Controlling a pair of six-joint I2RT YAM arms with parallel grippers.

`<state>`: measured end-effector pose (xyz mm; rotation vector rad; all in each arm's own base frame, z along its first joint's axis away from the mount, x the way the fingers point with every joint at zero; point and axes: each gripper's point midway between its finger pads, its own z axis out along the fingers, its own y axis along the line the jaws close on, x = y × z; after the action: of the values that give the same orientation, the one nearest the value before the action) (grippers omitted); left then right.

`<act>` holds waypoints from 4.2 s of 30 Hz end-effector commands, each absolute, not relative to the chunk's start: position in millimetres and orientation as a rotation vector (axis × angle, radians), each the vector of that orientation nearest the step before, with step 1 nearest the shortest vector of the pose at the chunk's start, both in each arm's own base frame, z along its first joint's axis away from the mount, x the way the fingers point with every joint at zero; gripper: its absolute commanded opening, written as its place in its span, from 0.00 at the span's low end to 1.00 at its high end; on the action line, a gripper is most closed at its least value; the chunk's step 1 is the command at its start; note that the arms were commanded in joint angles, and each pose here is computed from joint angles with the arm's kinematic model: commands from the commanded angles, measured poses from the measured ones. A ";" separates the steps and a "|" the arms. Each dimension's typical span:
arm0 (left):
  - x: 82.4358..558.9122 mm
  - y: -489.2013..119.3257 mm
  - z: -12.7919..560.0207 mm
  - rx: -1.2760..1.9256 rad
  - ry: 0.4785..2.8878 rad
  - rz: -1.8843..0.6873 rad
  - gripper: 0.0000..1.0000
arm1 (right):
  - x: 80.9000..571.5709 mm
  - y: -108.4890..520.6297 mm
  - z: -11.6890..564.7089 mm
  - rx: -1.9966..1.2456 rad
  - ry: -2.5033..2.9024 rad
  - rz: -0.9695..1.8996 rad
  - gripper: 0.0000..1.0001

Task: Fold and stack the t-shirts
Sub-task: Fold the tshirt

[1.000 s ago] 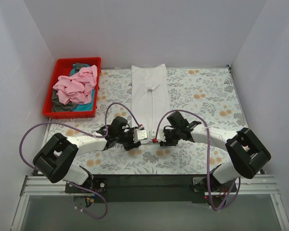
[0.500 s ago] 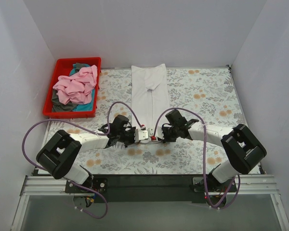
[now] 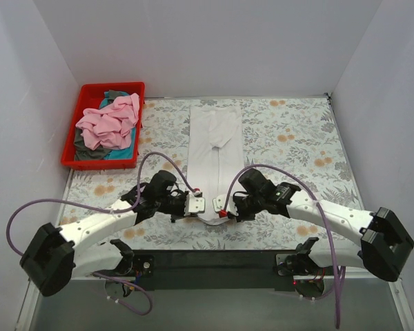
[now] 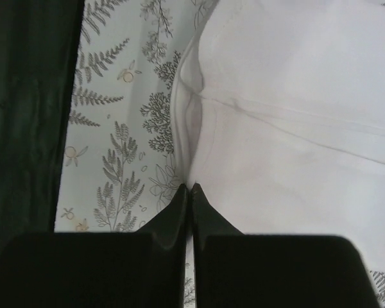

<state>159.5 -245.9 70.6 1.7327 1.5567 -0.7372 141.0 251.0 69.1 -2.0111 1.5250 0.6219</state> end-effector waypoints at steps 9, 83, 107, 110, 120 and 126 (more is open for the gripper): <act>194.3 -250.5 123.8 1.671 1.486 -0.681 0.00 | 173.5 262.5 122.8 -1.947 1.433 0.573 0.01; 311.6 -247.5 83.9 0.288 2.488 -1.526 0.35 | 298.6 315.5 104.0 -1.054 2.202 1.355 0.30; 315.0 -235.8 105.3 0.384 2.427 -1.492 0.34 | 273.8 261.9 83.2 -0.980 2.301 1.413 0.27; 330.7 -224.7 121.8 0.523 2.344 -1.268 0.36 | 283.4 255.7 105.0 -1.073 2.221 1.270 0.28; 329.8 -198.9 125.2 1.299 1.744 -0.718 0.41 | 321.2 228.2 90.3 -1.425 2.056 0.645 0.38; 307.1 -206.4 90.0 1.590 1.510 -0.603 0.41 | 316.5 236.5 74.2 -1.554 1.986 0.508 0.39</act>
<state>304.3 -200.1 90.7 1.3612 1.7741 -0.7574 305.5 238.4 71.5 -1.4699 2.0766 0.6486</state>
